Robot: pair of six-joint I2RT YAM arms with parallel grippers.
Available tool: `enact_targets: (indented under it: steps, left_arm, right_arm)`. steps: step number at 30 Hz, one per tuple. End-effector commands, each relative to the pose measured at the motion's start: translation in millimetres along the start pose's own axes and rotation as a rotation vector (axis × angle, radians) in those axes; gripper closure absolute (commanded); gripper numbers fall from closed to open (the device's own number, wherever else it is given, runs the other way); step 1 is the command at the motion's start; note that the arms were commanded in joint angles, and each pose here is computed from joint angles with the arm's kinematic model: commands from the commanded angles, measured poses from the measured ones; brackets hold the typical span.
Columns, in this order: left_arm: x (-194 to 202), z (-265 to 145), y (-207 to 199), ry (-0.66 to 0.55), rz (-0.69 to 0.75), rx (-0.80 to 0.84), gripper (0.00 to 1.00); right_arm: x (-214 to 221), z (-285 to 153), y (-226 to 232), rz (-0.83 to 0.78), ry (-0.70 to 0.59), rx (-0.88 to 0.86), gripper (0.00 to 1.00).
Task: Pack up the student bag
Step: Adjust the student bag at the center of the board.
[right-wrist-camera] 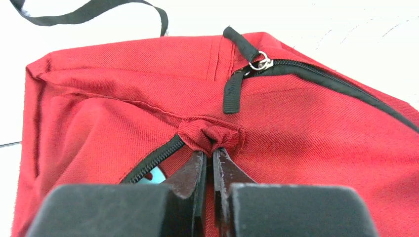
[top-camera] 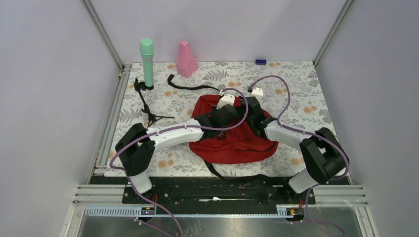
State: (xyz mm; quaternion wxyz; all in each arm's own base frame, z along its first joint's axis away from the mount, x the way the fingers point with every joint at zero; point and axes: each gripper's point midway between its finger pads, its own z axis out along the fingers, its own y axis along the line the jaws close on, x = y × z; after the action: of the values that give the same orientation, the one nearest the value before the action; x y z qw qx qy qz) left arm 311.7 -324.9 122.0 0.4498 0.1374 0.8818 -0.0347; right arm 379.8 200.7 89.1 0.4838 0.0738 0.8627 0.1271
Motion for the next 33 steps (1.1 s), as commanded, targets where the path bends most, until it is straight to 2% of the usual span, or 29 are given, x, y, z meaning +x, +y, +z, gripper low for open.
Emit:
enact_targets:
  steps: [1, 7, 9, 12, 15, 18, 22, 25, 33]
  left_arm:
    - [10, 5, 1, 0.030, -0.036, -0.003, 0.94]
    - [16, 12, 11, 0.045, -0.013, -0.051, 0.94]
    - [18, 12, 13, 0.042, -0.007, -0.051, 0.94]
    - [23, 14, 11, 0.054, 0.009, -0.039, 0.92]
    - [29, 14, 3, 0.075, 0.028, 0.015, 0.82]
    - [28, 6, -12, 0.078, 0.020, 0.115, 0.69]
    - [12, -16, -27, 0.025, -0.012, 0.243, 0.49]
    - [3, -29, -28, 0.008, -0.028, 0.278, 0.36]
    - [-20, -70, -14, -0.065, -0.077, 0.337, 0.26]
  right_arm:
    - [-51, -30, 8, -0.010, -0.100, -0.026, 0.99]
    - [-48, -63, 5, -0.129, 0.063, -0.102, 1.00]
    - [-41, -67, -1, -0.088, 0.132, -0.173, 1.00]
    - [-39, -71, -4, 0.066, 0.221, -0.362, 1.00]
    - [-42, -77, 4, 0.099, 0.250, -0.521, 1.00]
    - [-43, -80, 9, 0.102, 0.280, -0.594, 1.00]
    - [-46, -85, 14, 0.100, 0.287, -0.637, 0.99]
    - [-49, -88, 12, 0.097, 0.272, -0.636, 0.98]
    - [-48, -87, 5, 0.113, 0.268, -0.603, 0.96]
